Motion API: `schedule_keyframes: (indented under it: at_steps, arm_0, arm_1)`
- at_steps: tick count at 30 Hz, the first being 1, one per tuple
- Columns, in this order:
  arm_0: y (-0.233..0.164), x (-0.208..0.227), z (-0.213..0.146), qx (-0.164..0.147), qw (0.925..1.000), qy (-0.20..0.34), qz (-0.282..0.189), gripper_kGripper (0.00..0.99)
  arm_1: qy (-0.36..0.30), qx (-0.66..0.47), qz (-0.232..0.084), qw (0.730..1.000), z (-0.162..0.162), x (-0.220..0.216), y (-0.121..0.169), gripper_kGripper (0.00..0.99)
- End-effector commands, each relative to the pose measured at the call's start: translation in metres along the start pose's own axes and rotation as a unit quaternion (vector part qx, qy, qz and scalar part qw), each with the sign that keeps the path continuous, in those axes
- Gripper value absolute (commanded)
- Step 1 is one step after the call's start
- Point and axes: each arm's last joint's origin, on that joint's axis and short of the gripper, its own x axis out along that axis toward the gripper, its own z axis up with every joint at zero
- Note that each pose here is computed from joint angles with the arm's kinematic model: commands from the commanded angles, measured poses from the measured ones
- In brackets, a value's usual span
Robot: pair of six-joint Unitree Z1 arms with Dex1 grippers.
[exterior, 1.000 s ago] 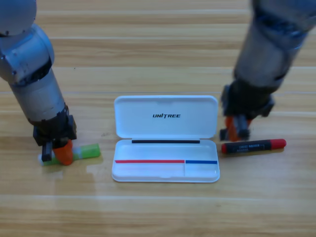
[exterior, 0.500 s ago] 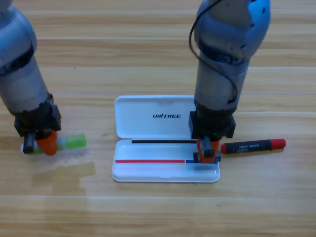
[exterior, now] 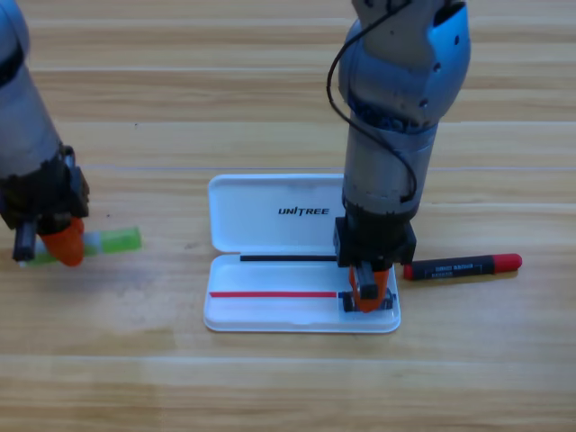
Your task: Clean up eraser and pencils
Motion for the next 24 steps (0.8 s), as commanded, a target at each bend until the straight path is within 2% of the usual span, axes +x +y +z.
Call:
schedule_keyframes:
  at_steps: [1,13,14,16,18,20,24]
  arm_0:
    - [-0.002,-0.013,-0.006,-0.004,1.0000,0.001,0.004,0.000]
    - [-0.009,-0.023,0.000,0.001,1.0000,-0.002,0.004,0.000]
    - [-0.009,-0.024,0.001,0.001,1.0000,-0.002,0.005,0.000]
    - [-0.010,-0.025,0.003,0.004,1.0000,-0.003,0.006,0.000]
    - [-0.012,-0.026,0.005,0.005,1.0000,-0.004,0.006,0.000]
    - [-0.013,-0.028,0.007,0.006,0.9999,-0.005,0.007,0.000]
    - [-0.014,-0.029,0.009,0.007,0.9999,-0.005,0.006,0.000]
  arm_1:
    - [0.035,-0.002,0.032,0.999,0.011,0.038,0.001,0.000]
    - [0.037,0.013,0.017,0.999,0.002,0.034,-0.011,0.000]
    - [0.036,0.014,0.016,0.999,0.001,0.033,-0.012,0.107]
    - [0.035,0.020,0.014,0.999,-0.001,0.031,-0.013,0.394]
    - [0.031,0.024,0.011,0.999,-0.003,0.024,-0.012,0.617]
    - [0.024,0.026,0.004,0.999,-0.007,0.013,-0.008,0.796]
    - [0.003,0.026,-0.016,1.000,-0.019,-0.025,0.007,0.821]
